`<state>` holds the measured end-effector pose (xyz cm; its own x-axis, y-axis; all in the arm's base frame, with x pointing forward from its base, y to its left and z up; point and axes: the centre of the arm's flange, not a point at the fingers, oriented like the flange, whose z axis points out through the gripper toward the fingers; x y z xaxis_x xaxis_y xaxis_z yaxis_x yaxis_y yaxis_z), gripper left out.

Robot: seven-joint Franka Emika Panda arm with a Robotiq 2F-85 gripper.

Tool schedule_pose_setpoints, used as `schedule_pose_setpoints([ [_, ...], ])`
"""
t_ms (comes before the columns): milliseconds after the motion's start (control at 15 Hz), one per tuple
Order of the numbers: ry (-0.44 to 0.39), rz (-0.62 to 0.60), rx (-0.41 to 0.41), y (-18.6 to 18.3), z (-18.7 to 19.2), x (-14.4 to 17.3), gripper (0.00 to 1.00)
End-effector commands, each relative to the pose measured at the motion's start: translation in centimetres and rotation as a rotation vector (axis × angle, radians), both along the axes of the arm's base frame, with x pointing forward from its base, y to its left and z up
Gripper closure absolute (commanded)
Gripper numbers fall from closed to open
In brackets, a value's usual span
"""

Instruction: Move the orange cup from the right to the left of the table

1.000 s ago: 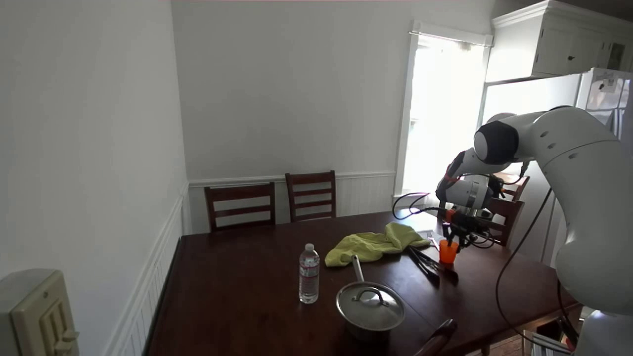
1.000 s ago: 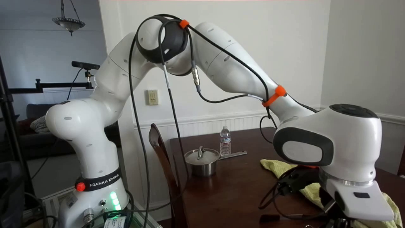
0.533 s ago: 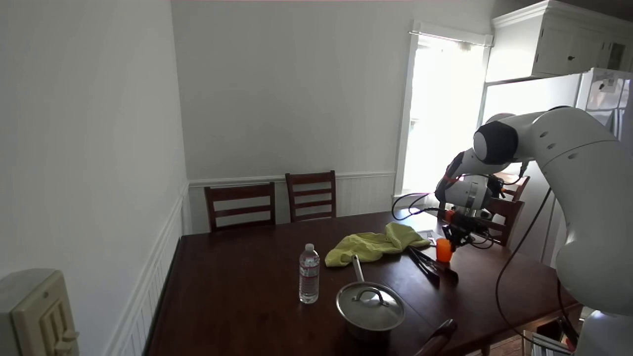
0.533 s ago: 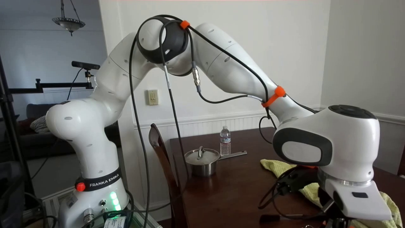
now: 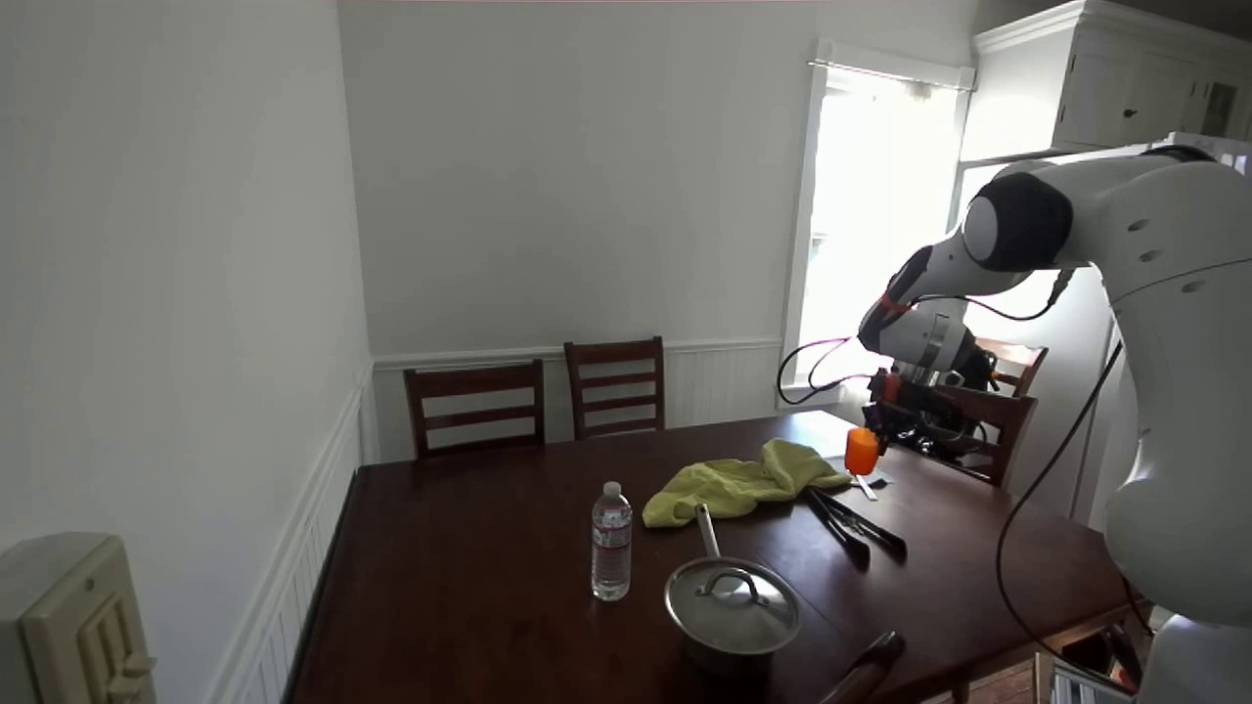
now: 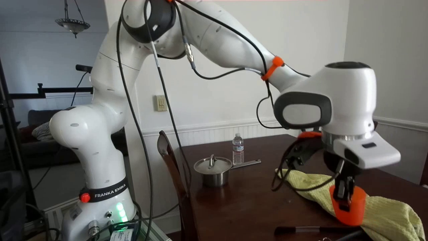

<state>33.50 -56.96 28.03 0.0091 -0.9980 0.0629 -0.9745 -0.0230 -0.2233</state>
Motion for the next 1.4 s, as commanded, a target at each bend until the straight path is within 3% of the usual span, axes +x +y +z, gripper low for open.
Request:
schedule_pose_setpoints([
  [0,-0.035,0.2,-0.019,7.5,5.9,1.0,0.99],
  [200,-0.04,0.367,-0.039,13.3,8.9,3.7,0.99],
  [267,-0.043,0.274,-0.037,8.6,6.9,4.5,0.96],
  [467,-0.05,0.347,-0.038,12.3,8.4,5.6,0.96],
  [733,-0.043,0.353,-0.034,12.3,8.0,4.7,0.99],
  [800,-0.055,0.383,-0.042,12.8,8.2,5.8,0.99],
  [933,-0.073,0.536,-0.067,16.8,9.6,11.8,0.99],
  [1333,-0.08,0.896,-0.087,33.7,12.7,21.1,0.99],
])
